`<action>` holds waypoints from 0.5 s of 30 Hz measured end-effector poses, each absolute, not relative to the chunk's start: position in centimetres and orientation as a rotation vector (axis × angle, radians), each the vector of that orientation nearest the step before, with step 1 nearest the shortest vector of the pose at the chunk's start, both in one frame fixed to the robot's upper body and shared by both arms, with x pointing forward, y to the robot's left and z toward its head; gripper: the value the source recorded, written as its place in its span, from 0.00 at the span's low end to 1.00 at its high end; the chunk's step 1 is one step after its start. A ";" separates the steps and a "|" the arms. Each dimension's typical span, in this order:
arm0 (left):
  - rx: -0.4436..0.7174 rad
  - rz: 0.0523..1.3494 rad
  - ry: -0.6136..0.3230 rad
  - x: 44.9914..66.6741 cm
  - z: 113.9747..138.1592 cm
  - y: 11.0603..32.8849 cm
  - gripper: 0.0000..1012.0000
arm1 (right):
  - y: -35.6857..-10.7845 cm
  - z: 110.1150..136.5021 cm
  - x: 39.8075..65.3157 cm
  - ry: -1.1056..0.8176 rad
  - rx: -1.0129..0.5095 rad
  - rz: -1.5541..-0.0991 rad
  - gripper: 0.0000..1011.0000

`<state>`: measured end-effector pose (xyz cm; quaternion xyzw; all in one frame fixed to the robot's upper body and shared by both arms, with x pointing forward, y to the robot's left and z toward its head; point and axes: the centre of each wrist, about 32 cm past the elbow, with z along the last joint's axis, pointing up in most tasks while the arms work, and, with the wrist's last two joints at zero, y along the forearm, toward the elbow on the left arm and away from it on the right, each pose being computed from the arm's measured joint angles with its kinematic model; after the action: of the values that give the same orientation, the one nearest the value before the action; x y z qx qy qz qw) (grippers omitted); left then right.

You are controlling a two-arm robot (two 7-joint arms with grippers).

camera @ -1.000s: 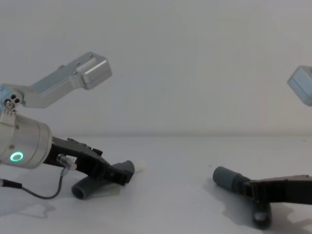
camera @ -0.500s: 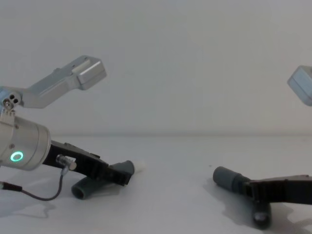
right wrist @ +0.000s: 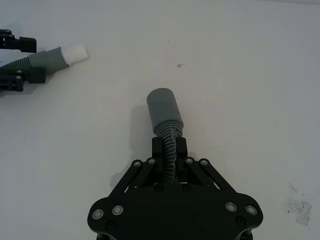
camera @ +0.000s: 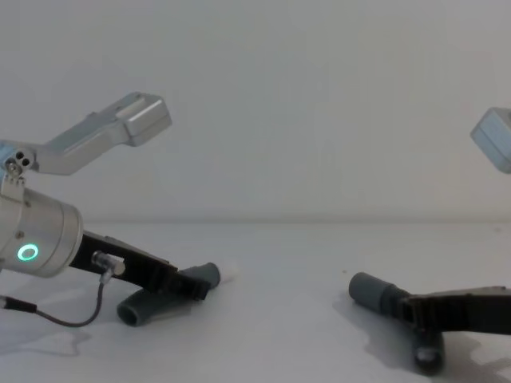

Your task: Use both hands to pick up one end of the pipe from the table, align the ends, and insert them.

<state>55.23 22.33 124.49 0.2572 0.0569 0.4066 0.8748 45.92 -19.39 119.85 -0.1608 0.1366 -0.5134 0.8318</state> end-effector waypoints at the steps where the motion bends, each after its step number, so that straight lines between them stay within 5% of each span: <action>1: 0.537 0.849 0.120 55.2 124.5 22.3 0.77 | -19.4 119.8 45.9 0.290 -0.341 -1.089 0.14; 15: 0.536 0.847 0.130 55.3 124.5 22.4 0.35 | -19.4 119.8 45.9 0.290 -0.341 -1.089 0.14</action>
<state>55.33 22.36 124.55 0.2567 0.0622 0.4058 0.8750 45.92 -19.40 119.85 -0.1609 0.1366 -0.5134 0.8318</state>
